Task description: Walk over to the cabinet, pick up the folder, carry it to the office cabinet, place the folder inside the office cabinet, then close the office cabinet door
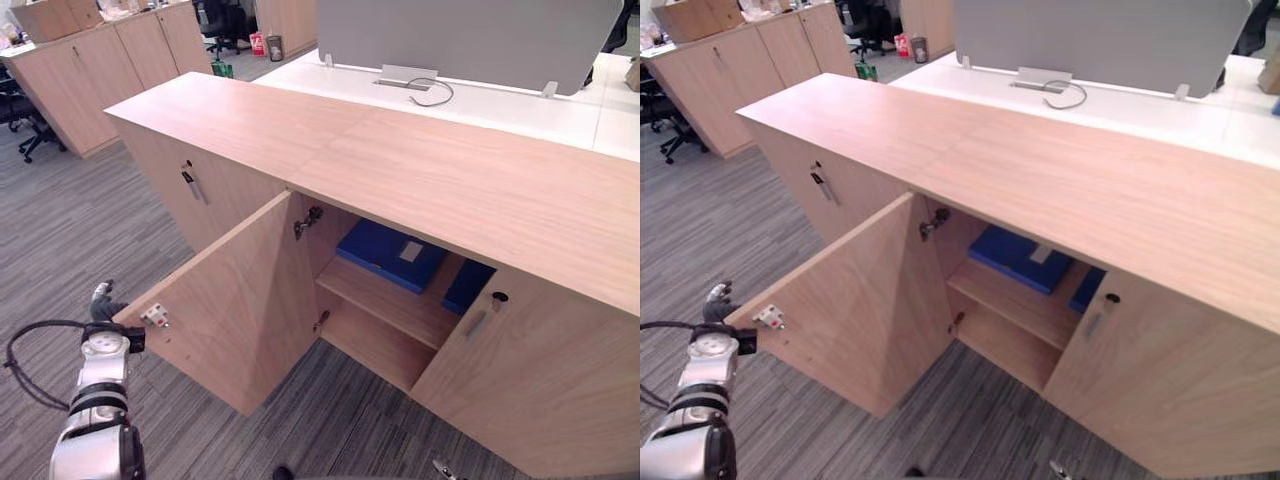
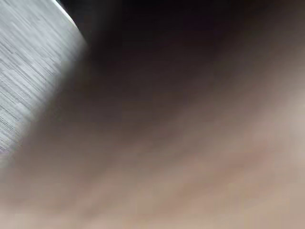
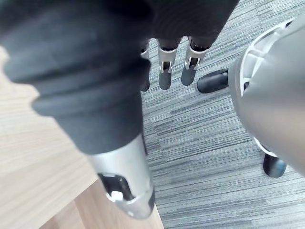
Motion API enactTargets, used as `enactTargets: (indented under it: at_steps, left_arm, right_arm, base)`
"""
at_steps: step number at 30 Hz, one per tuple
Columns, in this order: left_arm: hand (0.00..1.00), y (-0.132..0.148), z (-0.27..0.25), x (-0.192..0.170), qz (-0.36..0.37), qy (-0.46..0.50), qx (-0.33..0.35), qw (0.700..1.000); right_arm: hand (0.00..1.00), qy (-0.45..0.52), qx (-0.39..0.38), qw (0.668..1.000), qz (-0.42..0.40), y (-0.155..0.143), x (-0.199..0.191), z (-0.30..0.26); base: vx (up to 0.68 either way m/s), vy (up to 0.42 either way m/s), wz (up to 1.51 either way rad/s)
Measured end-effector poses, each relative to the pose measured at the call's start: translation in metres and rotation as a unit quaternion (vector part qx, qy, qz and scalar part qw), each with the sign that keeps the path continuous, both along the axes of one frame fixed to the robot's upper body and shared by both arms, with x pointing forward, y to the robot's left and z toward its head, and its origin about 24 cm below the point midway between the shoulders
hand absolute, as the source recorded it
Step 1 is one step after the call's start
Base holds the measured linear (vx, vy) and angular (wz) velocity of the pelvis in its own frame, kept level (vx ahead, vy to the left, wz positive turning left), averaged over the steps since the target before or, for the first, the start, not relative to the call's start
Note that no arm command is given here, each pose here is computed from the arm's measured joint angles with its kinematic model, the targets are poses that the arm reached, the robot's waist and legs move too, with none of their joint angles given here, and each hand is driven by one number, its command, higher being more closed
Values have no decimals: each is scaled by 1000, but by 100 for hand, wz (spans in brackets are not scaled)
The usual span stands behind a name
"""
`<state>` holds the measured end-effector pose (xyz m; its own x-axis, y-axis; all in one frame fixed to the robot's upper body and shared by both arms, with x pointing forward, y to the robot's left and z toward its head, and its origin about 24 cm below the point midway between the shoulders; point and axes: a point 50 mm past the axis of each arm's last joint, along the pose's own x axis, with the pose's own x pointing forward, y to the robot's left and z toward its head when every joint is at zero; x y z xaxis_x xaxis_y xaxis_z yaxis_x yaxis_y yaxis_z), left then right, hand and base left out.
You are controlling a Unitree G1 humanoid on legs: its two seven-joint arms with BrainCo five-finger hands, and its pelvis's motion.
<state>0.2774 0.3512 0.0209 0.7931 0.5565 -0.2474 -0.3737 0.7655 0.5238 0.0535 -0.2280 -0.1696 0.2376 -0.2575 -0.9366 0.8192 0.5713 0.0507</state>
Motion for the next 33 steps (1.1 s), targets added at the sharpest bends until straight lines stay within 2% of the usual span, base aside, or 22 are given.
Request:
enactTargets:
  at_steps: [7, 9, 12, 14, 16, 17, 18, 19, 20, 22, 24, 26, 28, 31, 33]
  left_arm:
    - [0, -52, -1, 24, -176, 45, 61, 981]
    - [0, -66, -4, 27, -206, 49, 69, 975]
    - [0, -102, -6, 25, -308, 58, 125, 942]
    - [0, -131, -14, 18, -370, 55, 113, 921]
    - [0, -182, -26, 2, -461, 45, 72, 883]
    - [0, -195, -29, -3, -483, 44, 52, 873]
    - [0, -226, -36, -16, -529, 40, 10, 847]
    - [0, -252, -37, -23, -549, 24, -45, 834]
    - [0, -265, -35, -26, -561, 16, -67, 825]
    - [0, -305, -33, -49, -642, 17, -123, 756]
    - [0, -328, -35, -68, -684, 28, -160, 711]
    - [0, -337, -32, -72, -693, 28, -197, 693]
    - [0, -339, -30, -72, -689, 22, -222, 689]
    - [0, -338, -29, -72, -678, 19, -258, 688]
    - [0, -333, -32, -72, -652, 15, -289, 701]
  right_arm:
    - [0, -4, 14, 1000, -20, 7, 2, -1]
    - [0, -3, 15, 1000, -24, 7, 1, -1]
    - [0, -8, 14, 999, -34, 4, 4, -1]
    - [0, -10, 14, 999, -36, 5, 6, 0]
    - [0, -10, 16, 999, -35, 6, 7, -1]
    - [0, -10, 16, 999, -35, 6, 7, -1]
    - [0, -10, 17, 999, -35, 7, 7, -1]
    - [0, -12, 19, 999, -34, 9, 9, -1]
    - [0, -13, 22, 999, -33, 11, 10, -1]
    - [0, -15, 26, 999, -27, 17, 12, -2]
    - [0, -20, 21, 999, -19, 16, 13, -1]
    - [0, -18, 20, 1000, -4, 15, 12, -2]
    - [0, -16, 18, 1000, -2, 14, 11, -1]
    - [0, -14, 13, 1000, 18, 12, 13, -1]
    - [0, -19, 12, 999, 36, 14, 19, 0]
  base:
    - [-88, 70, 9]
    - [-57, 73, 9]
    - [-34, 65, 11]
    - [-14, 60, 10]
    - [3, 40, 10]
    - [4, 53, 9]
    - [3, 51, 6]
    - [-2, 49, 5]
    - [-7, 29, 4]
    - [0, 0, 0]
    - [0, 0, 0]
    - [-32, -1, -6]
    - [-48, -12, -6]
    - [-60, -18, -12]
    - [-50, -25, -26]
